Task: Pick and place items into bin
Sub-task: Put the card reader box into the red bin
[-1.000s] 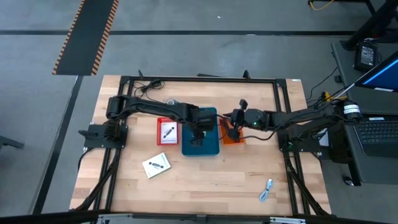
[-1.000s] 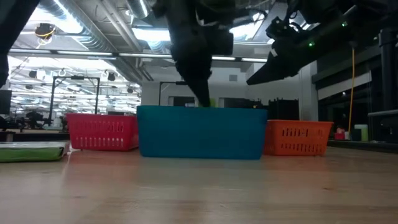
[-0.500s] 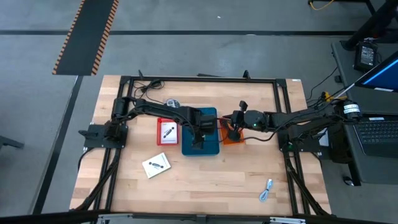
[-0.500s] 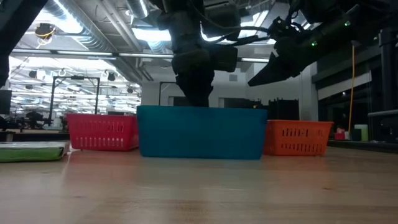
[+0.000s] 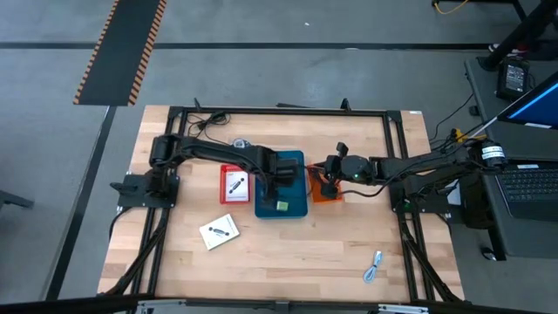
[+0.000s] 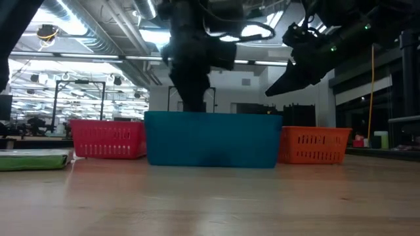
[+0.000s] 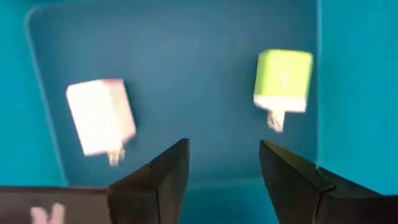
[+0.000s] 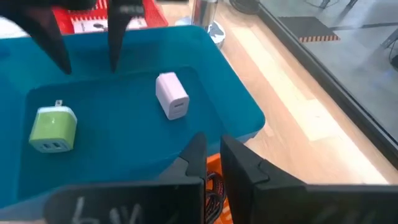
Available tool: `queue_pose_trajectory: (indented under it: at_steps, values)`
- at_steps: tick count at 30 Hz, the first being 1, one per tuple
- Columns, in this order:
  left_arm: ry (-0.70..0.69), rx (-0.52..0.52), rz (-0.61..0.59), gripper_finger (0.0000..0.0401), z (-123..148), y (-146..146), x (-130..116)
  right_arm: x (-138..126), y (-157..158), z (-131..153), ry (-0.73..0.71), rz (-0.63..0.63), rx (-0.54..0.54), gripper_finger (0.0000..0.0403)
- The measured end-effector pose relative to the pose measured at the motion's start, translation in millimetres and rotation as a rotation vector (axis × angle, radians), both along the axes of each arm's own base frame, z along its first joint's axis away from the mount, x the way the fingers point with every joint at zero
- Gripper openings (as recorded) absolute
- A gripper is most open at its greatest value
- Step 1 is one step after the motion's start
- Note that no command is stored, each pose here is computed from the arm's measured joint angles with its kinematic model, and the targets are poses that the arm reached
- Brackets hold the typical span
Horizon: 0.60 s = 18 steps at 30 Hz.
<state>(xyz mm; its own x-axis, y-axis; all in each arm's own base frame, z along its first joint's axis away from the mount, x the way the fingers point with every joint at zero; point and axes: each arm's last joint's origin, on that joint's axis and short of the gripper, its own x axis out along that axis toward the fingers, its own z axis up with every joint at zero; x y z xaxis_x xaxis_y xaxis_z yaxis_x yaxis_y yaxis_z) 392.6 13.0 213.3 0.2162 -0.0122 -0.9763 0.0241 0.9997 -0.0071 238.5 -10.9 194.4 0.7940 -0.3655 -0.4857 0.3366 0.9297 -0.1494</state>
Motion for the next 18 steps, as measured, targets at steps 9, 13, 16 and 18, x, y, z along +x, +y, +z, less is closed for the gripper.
queue_pose_trajectory:
  at_steps: [9, 13, 16, 18]
  values:
    - [0.034, -0.031, 0.060, 0.0151, 40, -19, -30, 6, 9, 10, -0.102, 0.063, -0.040, 0.0028]
    - [-0.005, -0.035, 0.091, 0.0131, 64, -32, -45, 8, 16, 15, -0.150, 0.112, -0.074, 0.0028]
    - [-0.059, -0.051, 0.089, 0.0116, 82, -44, -56, 10, 20, 21, -0.198, 0.144, -0.115, 0.0028]
    - [-0.095, -0.055, 0.081, 0.0105, 90, -55, -64, 11, 23, 26, -0.242, 0.159, -0.126, 0.0028]
